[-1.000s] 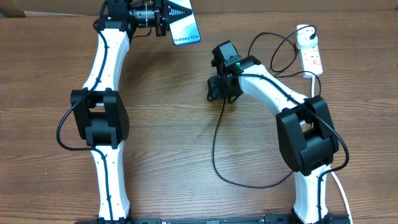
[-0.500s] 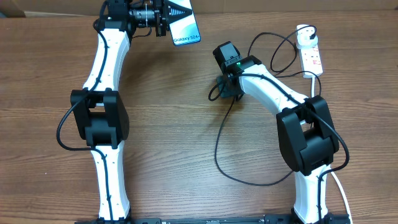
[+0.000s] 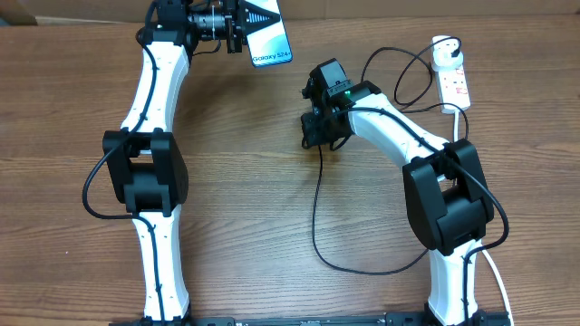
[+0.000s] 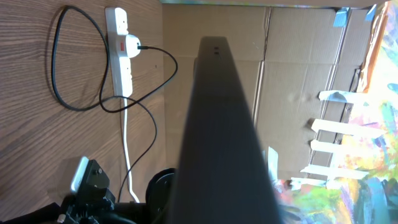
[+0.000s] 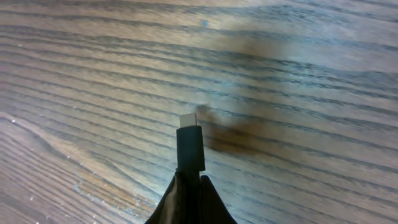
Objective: Plug charger to phone and switch on socket
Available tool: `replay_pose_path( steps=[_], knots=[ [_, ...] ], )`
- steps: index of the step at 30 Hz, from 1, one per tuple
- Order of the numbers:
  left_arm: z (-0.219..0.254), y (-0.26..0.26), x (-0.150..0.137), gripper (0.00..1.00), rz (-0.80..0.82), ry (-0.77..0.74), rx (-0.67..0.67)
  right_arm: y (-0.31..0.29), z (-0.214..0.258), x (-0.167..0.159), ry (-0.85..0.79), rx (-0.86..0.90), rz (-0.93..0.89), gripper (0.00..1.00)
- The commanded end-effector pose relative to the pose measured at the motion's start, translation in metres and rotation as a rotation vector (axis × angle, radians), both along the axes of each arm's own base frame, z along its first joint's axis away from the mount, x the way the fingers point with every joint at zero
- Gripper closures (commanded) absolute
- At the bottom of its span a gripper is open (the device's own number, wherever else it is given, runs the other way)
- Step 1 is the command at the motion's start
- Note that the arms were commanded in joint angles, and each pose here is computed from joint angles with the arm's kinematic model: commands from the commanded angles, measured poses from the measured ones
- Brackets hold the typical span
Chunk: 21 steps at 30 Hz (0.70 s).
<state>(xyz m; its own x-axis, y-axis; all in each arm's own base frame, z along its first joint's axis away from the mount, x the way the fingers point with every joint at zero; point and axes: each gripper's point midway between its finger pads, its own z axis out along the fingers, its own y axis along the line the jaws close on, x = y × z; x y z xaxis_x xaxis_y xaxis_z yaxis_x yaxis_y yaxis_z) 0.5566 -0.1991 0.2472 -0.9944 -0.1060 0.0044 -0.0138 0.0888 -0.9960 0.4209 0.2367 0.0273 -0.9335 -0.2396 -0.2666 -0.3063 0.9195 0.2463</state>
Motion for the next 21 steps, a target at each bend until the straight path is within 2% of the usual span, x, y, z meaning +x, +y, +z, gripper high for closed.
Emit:
replay_pose_path(
  steps=[1, 2, 3, 5, 7, 8, 11, 12, 18, 21],
  knots=[
    [0.03, -0.004, -0.012, 0.96, -0.048, -0.084, -0.023, 0.006, 0.003, 0.006, -0.019, 0.031, 0.02, 0.49],
    [0.03, -0.004, -0.012, 0.96, -0.048, -0.084, -0.023, 0.007, 0.003, 0.007, -0.024, 0.033, 0.02, 0.28],
    [0.03, -0.004, -0.012, 0.96, -0.048, -0.084, -0.023, 0.007, 0.003, 0.009, -0.03, 0.033, 0.019, 0.23],
    [0.03, -0.004, -0.012, 0.96, -0.048, -0.084, -0.023, 0.003, 0.003, 0.013, -0.051, 0.008, 0.008, 0.22],
    [0.03, -0.004, -0.012, 0.96, -0.048, -0.084, -0.023, -0.003, 0.001, 0.018, -0.072, -0.028, -0.006, 0.32],
    [0.03, -0.004, -0.012, 0.96, -0.048, -0.084, -0.023, -0.005, 0.001, 0.02, -0.078, -0.037, -0.01, 0.4],
    [0.03, -0.004, -0.012, 0.96, -0.048, -0.084, -0.023, -0.008, 0.0, 0.02, -0.089, -0.067, -0.016, 0.93],
    [0.03, -0.004, -0.012, 0.96, -0.048, -0.084, -0.023, -0.009, -0.001, 0.021, -0.093, -0.077, -0.018, 0.96],
    [0.03, -0.004, -0.012, 0.96, -0.048, -0.084, -0.023, -0.026, -0.002, 0.027, -0.148, -0.21, -0.057, 0.95],
    [0.03, -0.004, -0.011, 0.96, -0.047, -0.084, -0.023, -0.033, 0.0, 0.031, -0.187, -0.282, -0.074, 0.77]
  ],
)
